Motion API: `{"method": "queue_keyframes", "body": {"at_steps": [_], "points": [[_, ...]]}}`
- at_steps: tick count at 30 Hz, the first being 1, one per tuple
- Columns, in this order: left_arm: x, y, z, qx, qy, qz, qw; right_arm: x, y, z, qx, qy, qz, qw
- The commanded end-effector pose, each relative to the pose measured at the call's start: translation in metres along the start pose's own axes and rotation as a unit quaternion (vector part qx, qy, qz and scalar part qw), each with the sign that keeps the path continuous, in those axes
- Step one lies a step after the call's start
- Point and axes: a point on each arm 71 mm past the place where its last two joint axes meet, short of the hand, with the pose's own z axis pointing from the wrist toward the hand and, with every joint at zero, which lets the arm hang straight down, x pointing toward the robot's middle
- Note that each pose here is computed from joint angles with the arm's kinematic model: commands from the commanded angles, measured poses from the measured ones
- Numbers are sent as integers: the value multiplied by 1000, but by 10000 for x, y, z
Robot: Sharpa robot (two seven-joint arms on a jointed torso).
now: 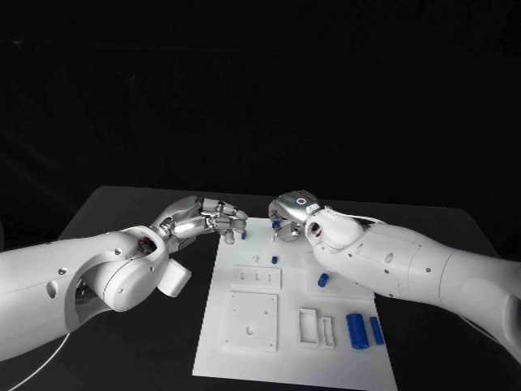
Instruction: Assemble the parts on the task board
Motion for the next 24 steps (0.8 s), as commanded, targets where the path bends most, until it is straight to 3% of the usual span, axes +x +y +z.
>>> {"method": "queue_keyframes", "body": {"at_steps": [1, 24], "points": [[21, -31, 4, 8, 10, 1, 1000, 6, -19, 2, 8, 6, -8, 1000], [6, -80, 3, 13, 8, 4, 1000, 29, -42, 24, 15, 20, 13, 1000]]}}
